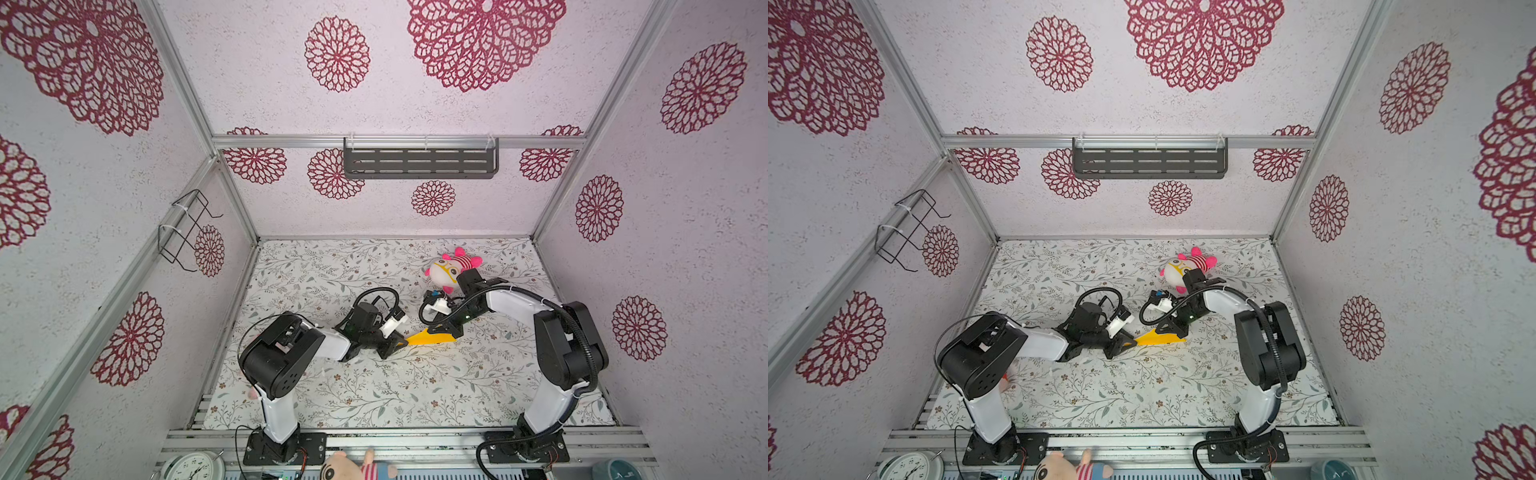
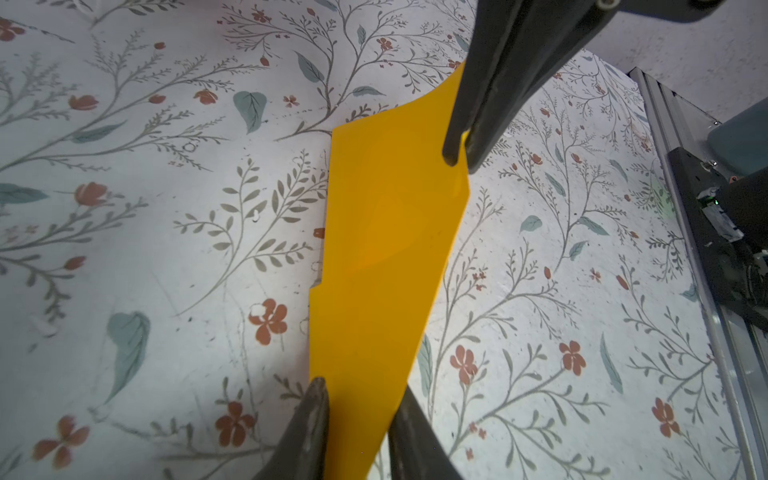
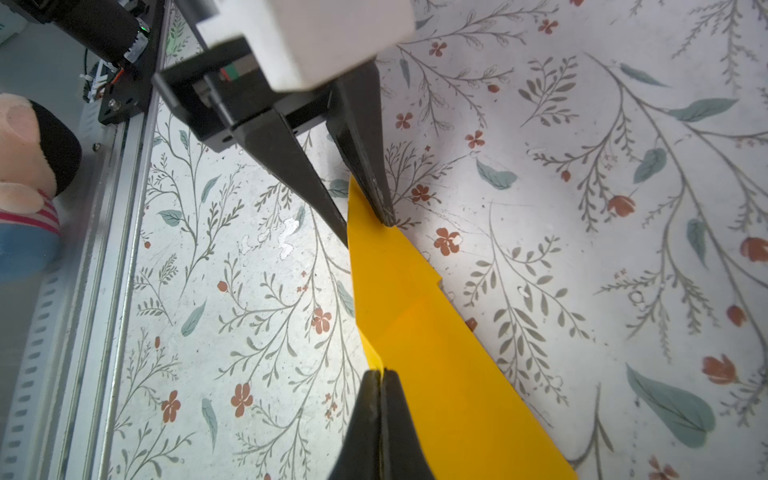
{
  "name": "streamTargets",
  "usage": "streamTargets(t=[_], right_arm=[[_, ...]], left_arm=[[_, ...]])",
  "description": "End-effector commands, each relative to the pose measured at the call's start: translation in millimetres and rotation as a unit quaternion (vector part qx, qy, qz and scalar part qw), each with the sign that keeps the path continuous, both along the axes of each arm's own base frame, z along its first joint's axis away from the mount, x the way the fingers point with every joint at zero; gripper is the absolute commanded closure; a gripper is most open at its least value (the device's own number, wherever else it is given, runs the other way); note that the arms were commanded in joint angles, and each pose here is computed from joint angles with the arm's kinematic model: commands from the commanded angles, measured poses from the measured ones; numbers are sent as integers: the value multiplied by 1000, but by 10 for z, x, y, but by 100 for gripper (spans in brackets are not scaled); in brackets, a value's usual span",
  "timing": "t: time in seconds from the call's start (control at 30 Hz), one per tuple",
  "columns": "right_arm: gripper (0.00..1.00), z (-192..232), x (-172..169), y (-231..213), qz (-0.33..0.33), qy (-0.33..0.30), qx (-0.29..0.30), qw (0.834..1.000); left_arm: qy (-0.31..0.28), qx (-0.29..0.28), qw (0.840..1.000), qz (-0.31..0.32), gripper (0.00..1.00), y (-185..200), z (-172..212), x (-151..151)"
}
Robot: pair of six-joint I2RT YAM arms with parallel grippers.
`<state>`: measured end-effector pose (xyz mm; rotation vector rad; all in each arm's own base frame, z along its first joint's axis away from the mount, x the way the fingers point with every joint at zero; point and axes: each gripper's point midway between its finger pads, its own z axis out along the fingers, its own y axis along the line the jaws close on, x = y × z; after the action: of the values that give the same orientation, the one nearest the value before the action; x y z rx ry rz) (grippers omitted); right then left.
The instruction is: Fold a paper plane with a square sheet of paper (pick it up from the middle)
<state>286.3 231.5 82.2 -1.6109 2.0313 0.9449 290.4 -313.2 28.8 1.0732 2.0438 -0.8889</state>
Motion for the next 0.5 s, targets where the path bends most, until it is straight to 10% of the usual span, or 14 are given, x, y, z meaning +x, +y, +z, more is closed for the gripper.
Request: streamTargets(t=[0.0, 0.2, 0.47], right_arm=[[95, 52, -10, 8, 4, 2, 11, 1000], [90, 57, 13, 6, 0, -5, 10, 1000], [60, 238, 223, -71, -65, -73, 13, 995]], left_arm=[[-8, -5, 1000, -12, 76, -57, 15, 29], [-9, 2, 1000, -8, 88, -53, -23, 42], [-7, 13, 1000, 1, 96, -30, -54, 51]])
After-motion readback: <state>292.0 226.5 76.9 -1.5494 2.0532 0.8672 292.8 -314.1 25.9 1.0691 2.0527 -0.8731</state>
